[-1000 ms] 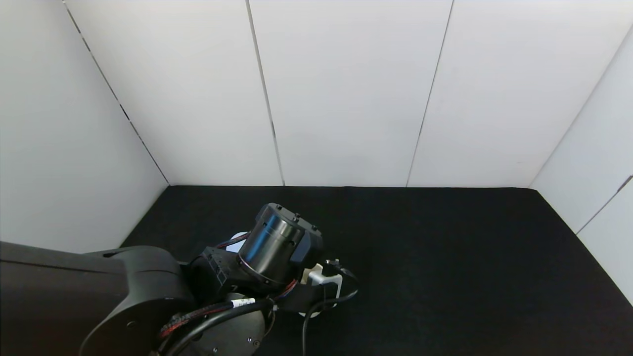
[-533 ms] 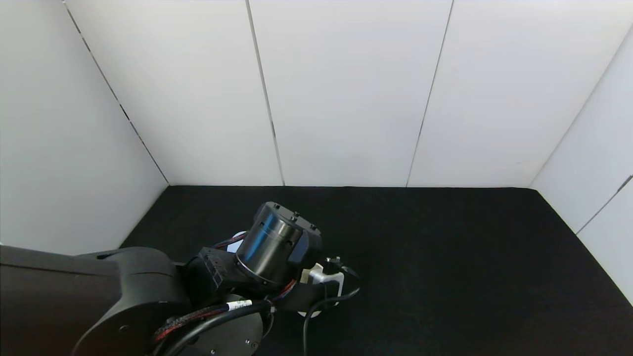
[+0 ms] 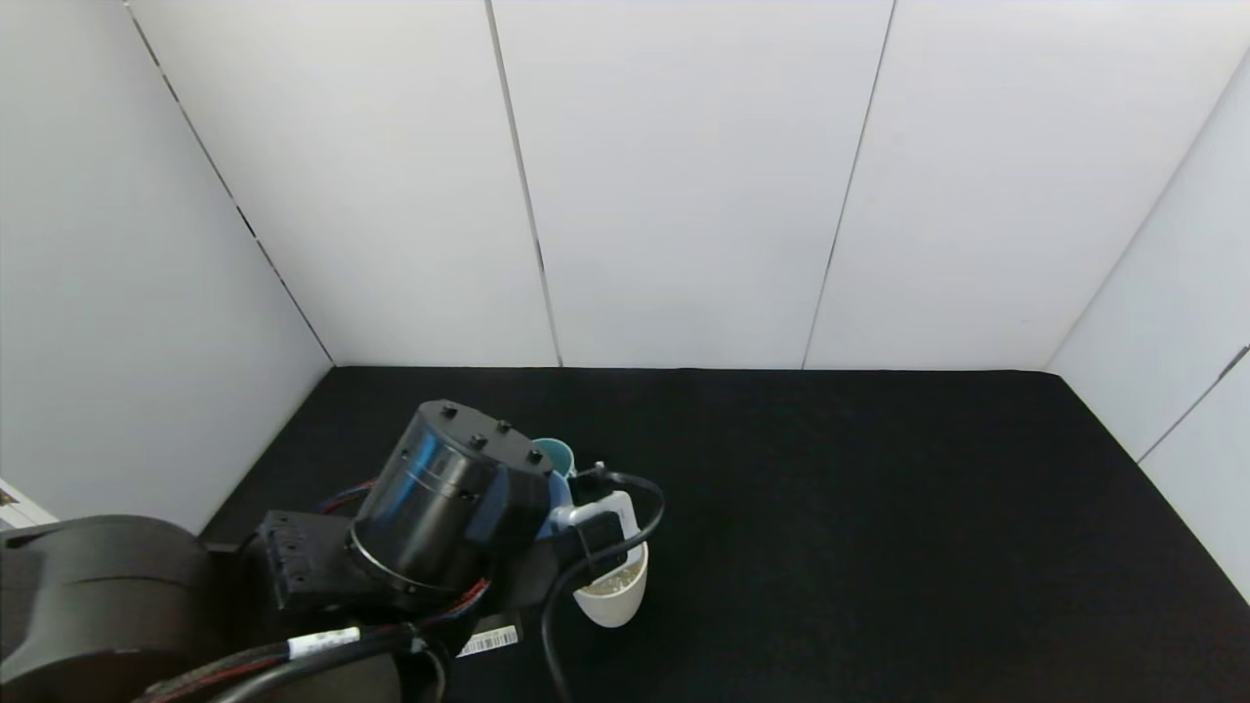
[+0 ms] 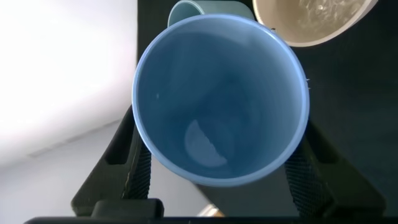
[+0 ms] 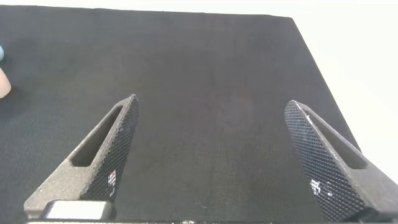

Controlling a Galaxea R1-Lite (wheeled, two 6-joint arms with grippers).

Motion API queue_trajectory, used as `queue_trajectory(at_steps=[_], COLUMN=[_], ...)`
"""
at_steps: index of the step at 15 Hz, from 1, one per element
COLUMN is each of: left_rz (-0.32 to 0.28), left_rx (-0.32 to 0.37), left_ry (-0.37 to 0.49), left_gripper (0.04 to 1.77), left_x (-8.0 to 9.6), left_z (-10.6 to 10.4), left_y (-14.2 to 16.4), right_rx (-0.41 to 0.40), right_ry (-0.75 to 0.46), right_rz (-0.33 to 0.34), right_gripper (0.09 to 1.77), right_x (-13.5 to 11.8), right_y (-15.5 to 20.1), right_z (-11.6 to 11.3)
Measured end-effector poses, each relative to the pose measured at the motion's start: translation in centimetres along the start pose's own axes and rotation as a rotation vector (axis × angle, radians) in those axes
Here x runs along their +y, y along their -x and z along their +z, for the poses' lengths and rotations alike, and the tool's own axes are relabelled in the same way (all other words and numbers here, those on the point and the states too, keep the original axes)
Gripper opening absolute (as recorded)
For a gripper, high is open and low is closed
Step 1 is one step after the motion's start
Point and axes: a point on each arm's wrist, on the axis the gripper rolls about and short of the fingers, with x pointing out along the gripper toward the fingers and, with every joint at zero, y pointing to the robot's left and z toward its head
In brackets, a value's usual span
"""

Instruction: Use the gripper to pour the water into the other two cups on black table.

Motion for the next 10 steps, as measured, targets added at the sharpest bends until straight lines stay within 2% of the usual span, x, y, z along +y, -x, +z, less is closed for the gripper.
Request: queue_trajectory(at_steps=[3, 7, 9, 10], left_rz=[-0.019, -0.025, -0.046, -0.075], left_rx=[-0.028, -0.031, -0.052, -0.083], left_ry=[0.220, 0.537, 0.682, 0.768], left_gripper=[1.22, 1.22, 1.22, 1.22], left_x=[1.6, 4.6, 6.2, 6.8], left_z=[-2.5, -6.6, -9.0, -10.1], left_y=[0.8, 0.8, 0.6, 0.7], right_rx=[0.000, 0.000, 0.000, 0.000], right_ry=[0.000, 0.000, 0.000, 0.000], right_rz=[0.000, 0.000, 0.000, 0.000], right_gripper=[1.71, 1.71, 1.71, 1.71], right_x=[0.0, 0.0, 0.0, 0.0], right_y=[0.0, 0.0, 0.0, 0.0], right_z=[0.0, 0.0, 0.0, 0.0])
